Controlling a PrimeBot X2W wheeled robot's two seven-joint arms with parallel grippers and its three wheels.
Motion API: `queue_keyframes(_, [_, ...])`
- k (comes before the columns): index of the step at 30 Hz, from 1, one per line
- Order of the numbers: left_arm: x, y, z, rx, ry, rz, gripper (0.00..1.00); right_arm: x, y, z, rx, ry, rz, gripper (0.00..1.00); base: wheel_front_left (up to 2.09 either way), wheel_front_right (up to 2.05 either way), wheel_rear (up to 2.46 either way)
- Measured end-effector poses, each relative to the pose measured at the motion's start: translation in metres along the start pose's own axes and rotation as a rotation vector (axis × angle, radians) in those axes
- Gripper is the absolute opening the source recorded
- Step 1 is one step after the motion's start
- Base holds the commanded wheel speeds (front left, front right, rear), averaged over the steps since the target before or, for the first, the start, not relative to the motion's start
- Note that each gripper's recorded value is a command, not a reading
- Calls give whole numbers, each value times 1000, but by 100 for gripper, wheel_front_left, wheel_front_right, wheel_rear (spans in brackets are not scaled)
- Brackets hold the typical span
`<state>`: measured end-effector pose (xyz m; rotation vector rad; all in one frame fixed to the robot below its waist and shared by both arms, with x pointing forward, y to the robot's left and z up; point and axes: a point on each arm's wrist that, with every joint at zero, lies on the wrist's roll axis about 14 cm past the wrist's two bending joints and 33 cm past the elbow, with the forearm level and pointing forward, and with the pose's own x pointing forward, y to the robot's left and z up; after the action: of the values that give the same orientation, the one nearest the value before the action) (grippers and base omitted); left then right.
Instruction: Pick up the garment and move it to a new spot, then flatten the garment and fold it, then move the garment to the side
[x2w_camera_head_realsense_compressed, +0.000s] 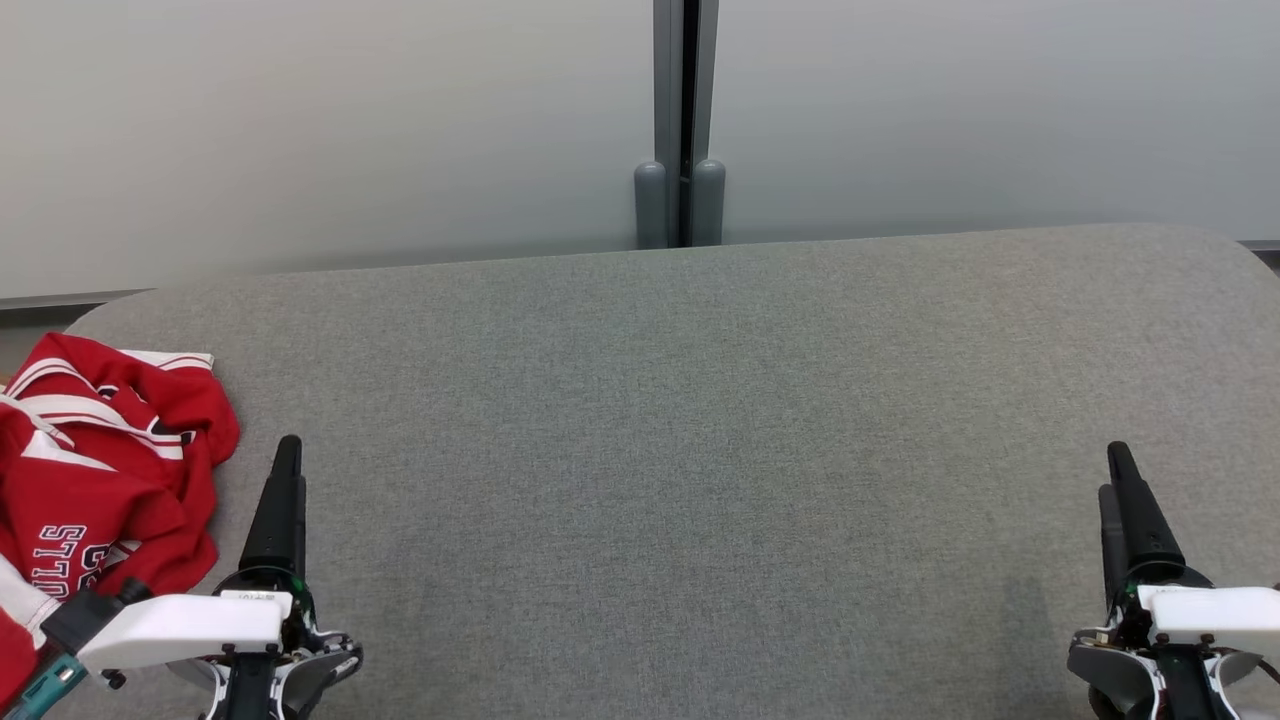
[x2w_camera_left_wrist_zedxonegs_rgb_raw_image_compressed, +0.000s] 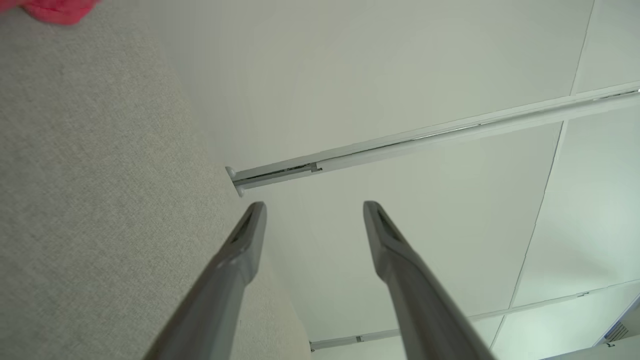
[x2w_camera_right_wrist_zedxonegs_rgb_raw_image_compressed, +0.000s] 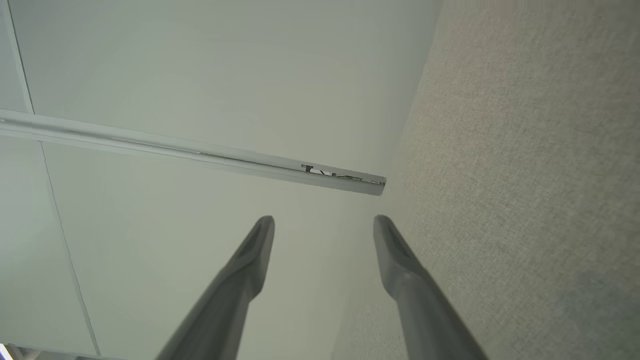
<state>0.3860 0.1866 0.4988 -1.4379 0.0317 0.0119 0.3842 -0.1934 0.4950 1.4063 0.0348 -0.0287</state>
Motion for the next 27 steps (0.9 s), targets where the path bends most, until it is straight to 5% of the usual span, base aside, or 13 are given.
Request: queue_keyframes(27, [4, -29, -11, 565, 7, -104, 100, 3, 32, -14, -634, 28, 122, 100, 0, 0, 0])
